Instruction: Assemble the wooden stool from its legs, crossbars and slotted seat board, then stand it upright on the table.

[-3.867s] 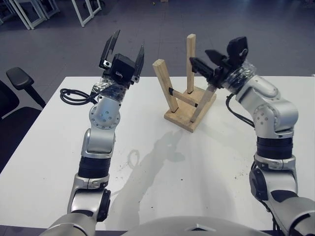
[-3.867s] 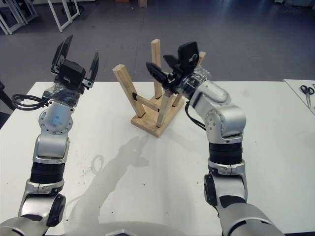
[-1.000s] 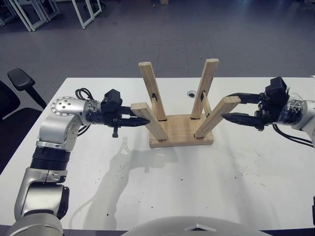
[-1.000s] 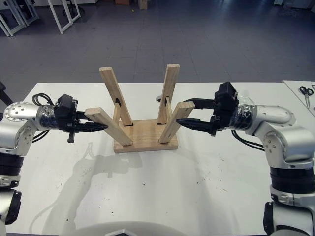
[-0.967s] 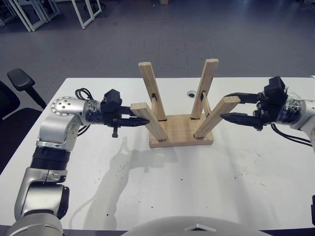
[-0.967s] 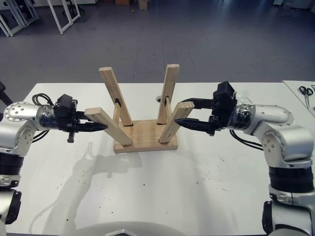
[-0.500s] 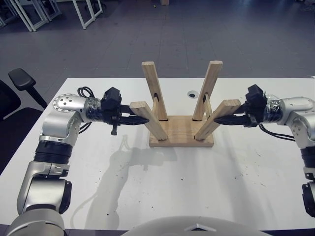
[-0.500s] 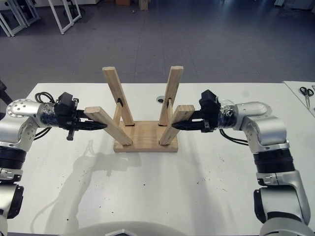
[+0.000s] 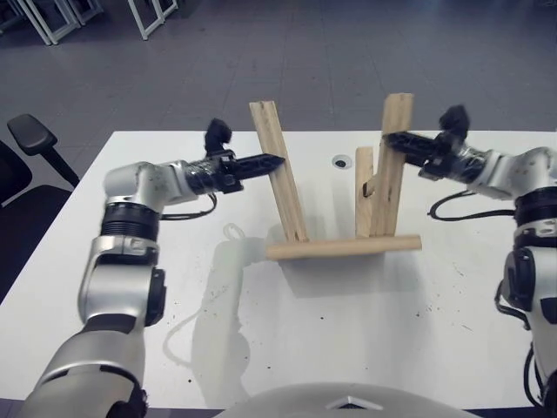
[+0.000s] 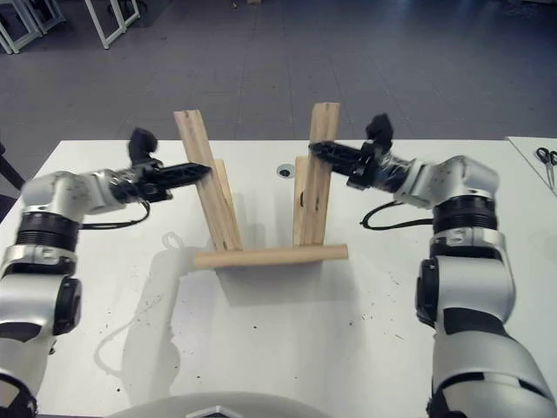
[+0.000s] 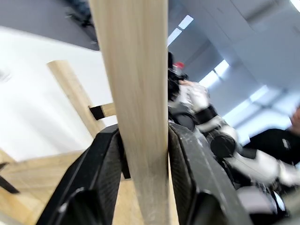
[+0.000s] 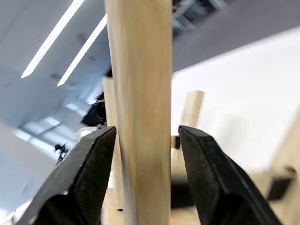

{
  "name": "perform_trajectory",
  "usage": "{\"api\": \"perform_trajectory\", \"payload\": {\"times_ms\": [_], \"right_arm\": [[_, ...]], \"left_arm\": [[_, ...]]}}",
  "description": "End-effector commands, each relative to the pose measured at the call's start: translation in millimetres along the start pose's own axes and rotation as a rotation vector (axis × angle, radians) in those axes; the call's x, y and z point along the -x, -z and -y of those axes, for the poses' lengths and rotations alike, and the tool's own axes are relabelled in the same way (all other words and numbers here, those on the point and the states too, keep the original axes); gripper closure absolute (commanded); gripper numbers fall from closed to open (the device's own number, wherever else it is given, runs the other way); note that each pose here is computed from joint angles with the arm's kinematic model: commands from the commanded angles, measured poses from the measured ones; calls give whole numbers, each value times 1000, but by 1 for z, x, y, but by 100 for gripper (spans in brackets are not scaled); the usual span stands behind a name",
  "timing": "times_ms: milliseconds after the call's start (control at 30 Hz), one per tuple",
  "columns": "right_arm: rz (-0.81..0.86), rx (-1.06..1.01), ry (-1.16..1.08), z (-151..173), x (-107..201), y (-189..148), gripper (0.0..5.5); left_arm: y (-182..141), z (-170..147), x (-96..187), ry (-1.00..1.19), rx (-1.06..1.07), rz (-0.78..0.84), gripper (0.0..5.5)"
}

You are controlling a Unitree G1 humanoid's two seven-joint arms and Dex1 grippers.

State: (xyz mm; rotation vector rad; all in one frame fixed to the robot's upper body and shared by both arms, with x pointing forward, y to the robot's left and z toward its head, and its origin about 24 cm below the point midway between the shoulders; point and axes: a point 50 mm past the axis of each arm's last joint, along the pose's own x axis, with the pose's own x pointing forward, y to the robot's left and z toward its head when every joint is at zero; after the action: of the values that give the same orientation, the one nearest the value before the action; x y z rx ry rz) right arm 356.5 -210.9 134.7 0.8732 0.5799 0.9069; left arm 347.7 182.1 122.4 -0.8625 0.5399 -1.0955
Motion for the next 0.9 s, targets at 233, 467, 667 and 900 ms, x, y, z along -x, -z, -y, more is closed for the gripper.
{"api": "perform_trajectory", "payload": {"times_ms": [233,467,667,900], "right_arm": [[106,-148,87,23,23,8,302],[83,-89,21,11,38,2,246],[48,210,226,21,56,0,183],[-256,757,414,32,84,23,183]], "left_arm": [[0,-21,27,-96,239,224,396],[6,-8,31,4,306,144,330],[-3,-9,68,-82,197,269,291],[55,0,108,-320,-390,11,291]]}}
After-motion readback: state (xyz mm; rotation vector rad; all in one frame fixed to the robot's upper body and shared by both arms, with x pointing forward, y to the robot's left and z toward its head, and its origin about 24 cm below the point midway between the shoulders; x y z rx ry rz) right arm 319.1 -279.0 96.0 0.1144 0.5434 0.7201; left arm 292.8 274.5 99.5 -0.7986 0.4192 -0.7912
